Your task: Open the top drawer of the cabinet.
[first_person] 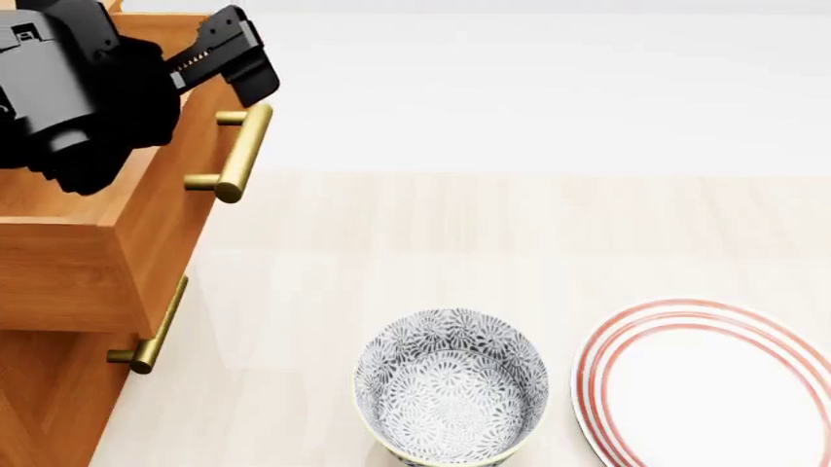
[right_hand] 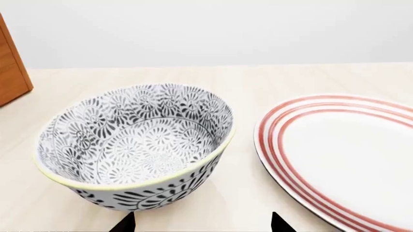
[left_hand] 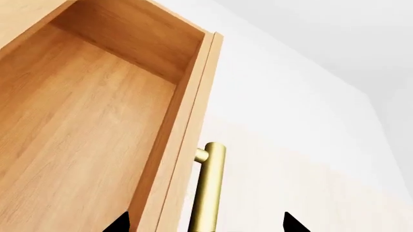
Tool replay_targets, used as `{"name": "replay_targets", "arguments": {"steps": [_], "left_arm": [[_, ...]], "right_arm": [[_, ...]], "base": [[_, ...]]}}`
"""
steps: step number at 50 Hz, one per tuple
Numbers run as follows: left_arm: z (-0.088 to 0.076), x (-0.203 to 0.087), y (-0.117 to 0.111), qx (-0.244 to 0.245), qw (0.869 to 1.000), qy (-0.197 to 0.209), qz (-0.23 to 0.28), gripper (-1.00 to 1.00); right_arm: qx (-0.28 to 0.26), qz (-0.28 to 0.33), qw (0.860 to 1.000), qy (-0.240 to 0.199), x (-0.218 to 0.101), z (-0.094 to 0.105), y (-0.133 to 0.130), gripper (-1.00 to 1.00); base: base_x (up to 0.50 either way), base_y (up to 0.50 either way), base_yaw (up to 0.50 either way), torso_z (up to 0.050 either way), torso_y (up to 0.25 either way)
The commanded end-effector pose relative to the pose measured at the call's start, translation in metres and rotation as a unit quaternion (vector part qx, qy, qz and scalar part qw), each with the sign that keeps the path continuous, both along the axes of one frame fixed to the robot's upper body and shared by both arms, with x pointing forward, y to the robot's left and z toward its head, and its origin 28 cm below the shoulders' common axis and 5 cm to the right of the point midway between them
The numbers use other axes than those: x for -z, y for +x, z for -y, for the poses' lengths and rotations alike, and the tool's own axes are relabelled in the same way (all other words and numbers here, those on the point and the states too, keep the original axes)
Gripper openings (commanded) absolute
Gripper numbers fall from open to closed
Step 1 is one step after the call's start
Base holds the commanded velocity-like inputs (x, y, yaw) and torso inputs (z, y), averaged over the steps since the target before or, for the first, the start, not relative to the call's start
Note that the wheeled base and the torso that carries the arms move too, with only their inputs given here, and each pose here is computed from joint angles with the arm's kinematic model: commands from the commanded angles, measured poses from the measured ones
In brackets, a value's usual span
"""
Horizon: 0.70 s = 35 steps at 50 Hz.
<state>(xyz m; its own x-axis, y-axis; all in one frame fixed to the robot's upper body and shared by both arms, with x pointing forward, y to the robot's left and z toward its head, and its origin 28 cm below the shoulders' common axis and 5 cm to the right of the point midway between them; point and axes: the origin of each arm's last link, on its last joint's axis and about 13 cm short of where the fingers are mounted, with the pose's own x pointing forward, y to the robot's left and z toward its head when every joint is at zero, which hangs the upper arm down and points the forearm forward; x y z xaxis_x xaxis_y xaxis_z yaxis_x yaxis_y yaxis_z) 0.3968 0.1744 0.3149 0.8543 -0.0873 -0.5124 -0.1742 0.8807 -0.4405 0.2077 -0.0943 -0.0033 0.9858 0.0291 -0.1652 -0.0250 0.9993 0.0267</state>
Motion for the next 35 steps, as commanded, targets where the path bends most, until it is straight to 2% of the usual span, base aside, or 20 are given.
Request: {"name": "replay_targets", "arguments": {"steps": [1,7,15,35], "left_arm": [[0.008,0.004,-0.001,0.037,0.999,-0.006,-0.001,1.0],[0.022,0.006,-0.009,0.084,0.996,0.002,0.01,1.0],[0.029,0.006,-0.013,0.098,0.995,-0.007,0.008,1.0],[0.047,-0.001,-0.018,0.126,0.99,-0.062,0.006,1.0]], "right_arm": [[-0.002,-0.002,1.0,0.0,0.001,0.0,0.0,1.0],[-0.002,-0.002,1.0,0.001,0.001,0.0,0.0,1.0],[-0.002,-0.002,1.0,0.002,0.001,0.0,-0.001,1.0],[-0.003,0.0,1.0,0.002,0.001,0.001,-0.001,1.0]], "base": [[0.0,0.0,0.0,0.0,0.0],[0.0,0.0,0.0,0.0,0.0],[0.0,0.0,0.0,0.0,0.0],[0.0,0.0,0.0,0.0,0.0]]}}
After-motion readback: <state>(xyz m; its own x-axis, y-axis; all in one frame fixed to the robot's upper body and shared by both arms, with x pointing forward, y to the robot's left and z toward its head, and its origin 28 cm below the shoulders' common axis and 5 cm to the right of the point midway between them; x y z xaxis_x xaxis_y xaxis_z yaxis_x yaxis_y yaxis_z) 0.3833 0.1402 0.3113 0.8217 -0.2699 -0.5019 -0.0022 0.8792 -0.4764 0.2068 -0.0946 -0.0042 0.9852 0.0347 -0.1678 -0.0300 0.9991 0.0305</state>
